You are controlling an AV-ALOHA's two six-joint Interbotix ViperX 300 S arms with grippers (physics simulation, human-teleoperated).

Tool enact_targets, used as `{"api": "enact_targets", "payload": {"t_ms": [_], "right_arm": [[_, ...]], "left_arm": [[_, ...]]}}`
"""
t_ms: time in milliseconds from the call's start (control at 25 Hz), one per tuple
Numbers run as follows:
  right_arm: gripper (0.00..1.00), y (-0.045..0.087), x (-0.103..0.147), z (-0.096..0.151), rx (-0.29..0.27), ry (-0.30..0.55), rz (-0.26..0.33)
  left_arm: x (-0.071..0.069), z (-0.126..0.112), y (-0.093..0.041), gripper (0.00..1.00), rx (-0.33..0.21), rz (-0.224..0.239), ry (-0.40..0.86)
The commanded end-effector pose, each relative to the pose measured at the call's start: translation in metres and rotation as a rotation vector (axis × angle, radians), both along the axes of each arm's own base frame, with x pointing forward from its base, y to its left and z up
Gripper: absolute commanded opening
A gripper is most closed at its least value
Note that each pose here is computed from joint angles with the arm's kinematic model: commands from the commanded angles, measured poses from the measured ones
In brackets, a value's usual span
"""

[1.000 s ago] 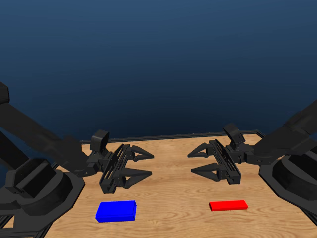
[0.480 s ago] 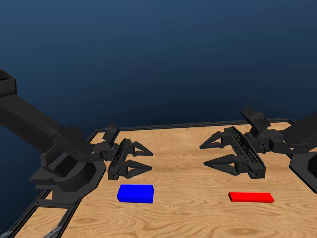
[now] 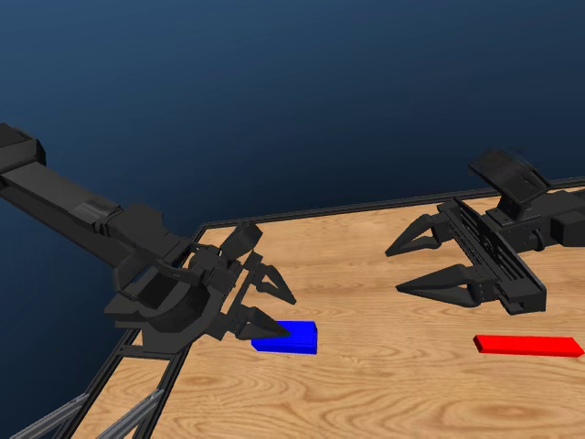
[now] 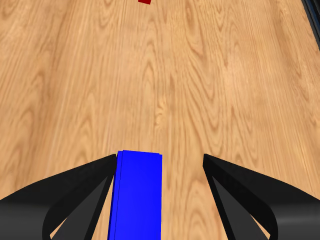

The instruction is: Insert peg into socket

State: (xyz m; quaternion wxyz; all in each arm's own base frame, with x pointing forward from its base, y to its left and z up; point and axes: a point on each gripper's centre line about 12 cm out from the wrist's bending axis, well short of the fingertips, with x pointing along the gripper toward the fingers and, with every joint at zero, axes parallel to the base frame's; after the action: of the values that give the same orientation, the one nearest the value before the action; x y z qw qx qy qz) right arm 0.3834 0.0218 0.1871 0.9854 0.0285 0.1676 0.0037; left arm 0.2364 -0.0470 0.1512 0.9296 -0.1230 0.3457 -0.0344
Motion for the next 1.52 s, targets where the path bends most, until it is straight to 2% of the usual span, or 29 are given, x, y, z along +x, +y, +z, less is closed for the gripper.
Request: {"api": "enact_targets", "payload": {"t_ms": [40, 80, 120, 160, 240, 280, 320, 360, 440, 480, 520, 560, 600, 640, 680, 800, 840, 880, 920, 960, 1080, 1120, 1200, 1320, 1360, 1400, 1440, 1520], "right_arm": [[1.00, 0.001, 0.006, 0.010, 0.006, -0.014, 0.003], [1.00, 0.002, 0.007, 0.012, 0.007, -0.015, 0.005], [1.00, 0.002, 0.005, 0.009, 0.007, -0.008, 0.005], [1.00, 0.002, 0.006, 0.010, 0.009, -0.010, 0.005], [1.00, 0.003, 0.005, 0.008, 0.012, -0.003, 0.006], [1.00, 0.003, 0.005, 0.007, 0.014, -0.002, 0.006], [1.00, 0.003, 0.005, 0.006, 0.016, 0.001, 0.004], [1.00, 0.002, 0.005, 0.005, 0.020, 0.002, 0.001], [1.00, 0.002, 0.004, 0.002, 0.027, 0.008, -0.004], [1.00, 0.002, 0.004, 0.002, 0.029, 0.007, -0.005], [1.00, 0.001, 0.002, -0.003, 0.033, 0.019, -0.008], [1.00, 0.000, 0.001, -0.005, 0.039, 0.019, -0.014], [1.00, -0.002, 0.002, -0.004, 0.047, 0.017, -0.022], [1.00, -0.004, 0.001, -0.006, 0.053, 0.026, -0.030], [1.00, -0.005, 0.000, -0.008, 0.056, 0.026, -0.033], [1.00, -0.009, 0.000, -0.011, 0.071, 0.023, -0.051], [1.00, -0.010, 0.000, -0.014, 0.073, 0.027, -0.054], [1.00, -0.011, 0.000, -0.017, 0.077, 0.033, -0.059], [1.00, -0.012, 0.000, -0.017, 0.079, 0.033, -0.061], [1.00, -0.013, 0.000, -0.018, 0.083, 0.032, -0.066], [1.00, -0.017, -0.001, -0.022, 0.099, 0.037, -0.082], [1.00, -0.019, -0.002, -0.025, 0.105, 0.042, -0.090], [1.00, -0.021, -0.003, -0.027, 0.118, 0.039, -0.102], [1.00, -0.023, -0.006, -0.032, 0.132, 0.042, -0.111], [1.00, -0.023, -0.007, -0.034, 0.135, 0.052, -0.114], [1.00, -0.024, -0.010, -0.034, 0.144, 0.056, -0.122], [1.00, -0.024, -0.011, -0.033, 0.147, 0.053, -0.123], [1.00, -0.024, -0.016, -0.037, 0.151, 0.076, -0.126]], "left_arm": [[-0.007, 0.006, -0.006, 1.00, 0.003, 0.003, 0.159], [-0.010, 0.004, -0.005, 1.00, 0.014, 0.005, 0.176], [-0.008, 0.008, -0.005, 1.00, 0.030, 0.004, 0.194], [-0.015, 0.003, -0.004, 1.00, 0.080, 0.002, 0.252], [-0.016, 0.008, -0.006, 1.00, 0.067, 0.031, 0.260], [-0.014, 0.011, -0.004, 1.00, 0.073, 0.064, 0.297], [-0.017, 0.007, -0.008, 1.00, 0.076, 0.055, 0.299], [-0.014, 0.007, -0.008, 1.00, 0.072, 0.078, 0.313], [-0.021, -0.005, -0.008, 1.00, 0.096, 0.088, 0.361], [-0.014, 0.005, -0.012, 1.00, 0.080, 0.094, 0.330], [-0.019, -0.004, -0.011, 1.00, 0.087, 0.108, 0.359], [-0.018, -0.002, -0.013, 1.00, 0.047, 0.117, 0.341], [-0.021, -0.011, -0.009, 1.00, 0.067, 0.118, 0.362], [-0.022, -0.015, -0.010, 1.00, 0.075, 0.111, 0.376], [-0.021, -0.016, -0.009, 1.00, 0.059, 0.134, 0.379], [-0.024, -0.024, -0.010, 1.00, 0.052, 0.133, 0.389], [-0.024, -0.027, -0.009, 1.00, 0.043, 0.138, 0.389], [-0.022, -0.027, -0.009, 1.00, -0.001, 0.166, 0.379], [-0.021, -0.030, -0.009, 1.00, 0.014, 0.161, 0.393], [-0.024, -0.038, -0.007, 1.00, 0.008, 0.165, 0.408], [-0.018, -0.049, -0.006, 1.00, -0.026, 0.162, 0.396], [-0.022, -0.058, -0.004, 1.00, -0.033, 0.165, 0.413], [-0.014, -0.061, -0.005, 1.00, -0.055, 0.158, 0.390], [-0.008, -0.076, -0.005, 0.99, -0.060, 0.151, 0.399], [-0.014, -0.084, -0.003, 0.83, -0.063, 0.157, 0.414], [-0.010, -0.082, -0.005, 0.00, -0.070, 0.150, 0.397], [-0.012, -0.085, -0.006, 0.00, -0.062, 0.143, 0.407], [-0.008, -0.083, -0.007, 0.00, -0.060, 0.138, 0.402]]}}
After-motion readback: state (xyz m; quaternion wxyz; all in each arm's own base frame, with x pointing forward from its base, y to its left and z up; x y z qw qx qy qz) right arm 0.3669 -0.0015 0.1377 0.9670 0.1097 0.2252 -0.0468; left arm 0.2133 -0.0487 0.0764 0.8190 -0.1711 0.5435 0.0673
